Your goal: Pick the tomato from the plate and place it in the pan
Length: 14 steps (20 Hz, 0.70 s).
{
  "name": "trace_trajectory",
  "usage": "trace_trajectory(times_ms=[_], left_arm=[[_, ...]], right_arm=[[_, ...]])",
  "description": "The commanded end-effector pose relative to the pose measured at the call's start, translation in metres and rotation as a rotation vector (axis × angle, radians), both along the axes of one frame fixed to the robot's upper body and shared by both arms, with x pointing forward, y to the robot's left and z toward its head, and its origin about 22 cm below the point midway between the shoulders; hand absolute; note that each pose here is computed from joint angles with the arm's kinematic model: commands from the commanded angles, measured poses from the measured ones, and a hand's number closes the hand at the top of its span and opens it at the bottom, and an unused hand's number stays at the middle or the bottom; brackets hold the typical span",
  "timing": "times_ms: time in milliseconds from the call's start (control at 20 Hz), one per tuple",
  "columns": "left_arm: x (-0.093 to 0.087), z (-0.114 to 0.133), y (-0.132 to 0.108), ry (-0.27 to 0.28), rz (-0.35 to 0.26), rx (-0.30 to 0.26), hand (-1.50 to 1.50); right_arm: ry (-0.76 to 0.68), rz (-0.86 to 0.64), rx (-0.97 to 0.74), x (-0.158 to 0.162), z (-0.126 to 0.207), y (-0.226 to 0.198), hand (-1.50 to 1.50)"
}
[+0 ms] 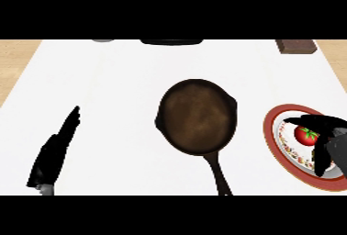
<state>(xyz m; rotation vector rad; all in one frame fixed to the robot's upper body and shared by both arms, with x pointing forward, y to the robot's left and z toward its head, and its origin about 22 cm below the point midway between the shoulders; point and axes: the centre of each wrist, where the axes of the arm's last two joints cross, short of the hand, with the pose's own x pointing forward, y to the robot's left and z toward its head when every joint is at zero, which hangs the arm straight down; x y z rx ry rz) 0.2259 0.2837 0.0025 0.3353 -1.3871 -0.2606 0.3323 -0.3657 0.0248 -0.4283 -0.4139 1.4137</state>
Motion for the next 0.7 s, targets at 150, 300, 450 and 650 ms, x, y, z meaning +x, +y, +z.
trace_trajectory(times_ms=[150, 300, 450, 650], left_arm=[[-0.004, -0.001, -0.009, 0.003, -0.023, -0.017, 0.00], [0.007, 0.018, 0.007, 0.007, -0.002, -0.007, 0.00], [-0.004, 0.000, 0.021, 0.009, 0.015, 0.016, 0.00], [0.010, 0.012, 0.004, 0.003, 0.002, -0.001, 0.00]], right_arm=[[-0.026, -0.011, 0.069, 0.003, -0.012, 0.006, 1.50], [-0.016, -0.055, 0.114, 0.006, -0.016, 0.000, 1.50], [0.001, -0.048, 0.145, -0.003, -0.018, -0.005, 1.50], [-0.017, -0.096, 0.164, -0.005, -0.024, -0.013, 1.50]])
